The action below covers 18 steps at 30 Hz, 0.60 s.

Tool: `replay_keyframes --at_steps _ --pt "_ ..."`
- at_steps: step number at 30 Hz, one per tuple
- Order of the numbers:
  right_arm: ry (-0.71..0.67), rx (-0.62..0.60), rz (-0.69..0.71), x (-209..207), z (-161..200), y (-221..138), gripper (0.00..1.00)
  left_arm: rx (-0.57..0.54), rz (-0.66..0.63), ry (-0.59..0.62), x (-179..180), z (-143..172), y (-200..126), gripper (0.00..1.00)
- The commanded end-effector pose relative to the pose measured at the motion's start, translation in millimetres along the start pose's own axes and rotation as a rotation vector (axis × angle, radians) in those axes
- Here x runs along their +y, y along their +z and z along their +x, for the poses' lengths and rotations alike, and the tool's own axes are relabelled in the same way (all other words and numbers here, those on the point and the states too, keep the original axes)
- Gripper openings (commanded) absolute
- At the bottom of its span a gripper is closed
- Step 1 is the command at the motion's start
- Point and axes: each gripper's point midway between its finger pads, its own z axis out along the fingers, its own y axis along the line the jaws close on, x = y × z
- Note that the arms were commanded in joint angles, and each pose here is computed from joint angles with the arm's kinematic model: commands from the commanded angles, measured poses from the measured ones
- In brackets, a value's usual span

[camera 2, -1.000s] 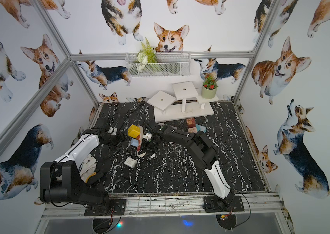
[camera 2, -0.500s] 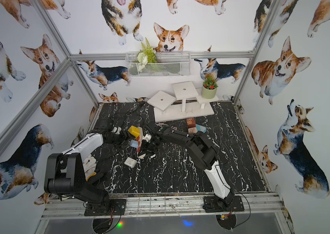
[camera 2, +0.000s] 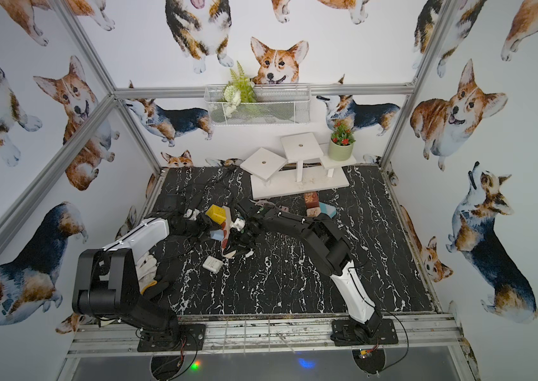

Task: Pull the plug off the socket
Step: Remove the plug from the socket.

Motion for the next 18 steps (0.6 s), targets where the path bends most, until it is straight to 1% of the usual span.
replay_keyframes --at_steps 1,3,5,6,8,9,10,11,13,14,18 --pt "-0.055 0.006 -0.036 10 -2 0 0.03 0.035 0.012 -0.003 -1 6 2 0.48" --pt "-0.055 0.007 -0.035 11 -3 0 0.05 0.039 0.009 -0.003 2 7 4 0.43" --pt "-0.054 0.01 -0.035 11 -4 1 0.08 0.044 0.006 0.001 2 8 4 0.33" --pt "-0.054 0.011 -0.033 11 -4 2 0.13 0.043 0.009 0.005 1 7 4 0.25" --pt "-0.049 0.011 -0.019 9 -6 2 0.27 0.043 0.019 0.007 -2 7 3 0.09" --pt "-0.045 0.009 -0.007 7 -8 1 0.36 0.043 0.024 0.007 -3 7 2 0.02" --pt "-0.045 0.006 0.002 8 -10 0 0.44 0.045 0.026 0.009 -4 8 1 0.0" --pt "-0.041 0.0 0.004 9 -13 -2 0.5 0.051 0.03 0.01 -5 9 1 0.0" --pt "-0.03 -0.018 -0.007 13 -22 -7 0.6 0.058 0.04 0.02 -6 12 -1 0.0" --pt "-0.021 -0.029 -0.014 15 -27 -10 0.62 0.064 0.041 0.025 -6 14 -1 0.0" --pt "-0.008 -0.053 -0.016 14 -44 -17 0.62 0.092 0.044 0.048 -5 21 -1 0.0"
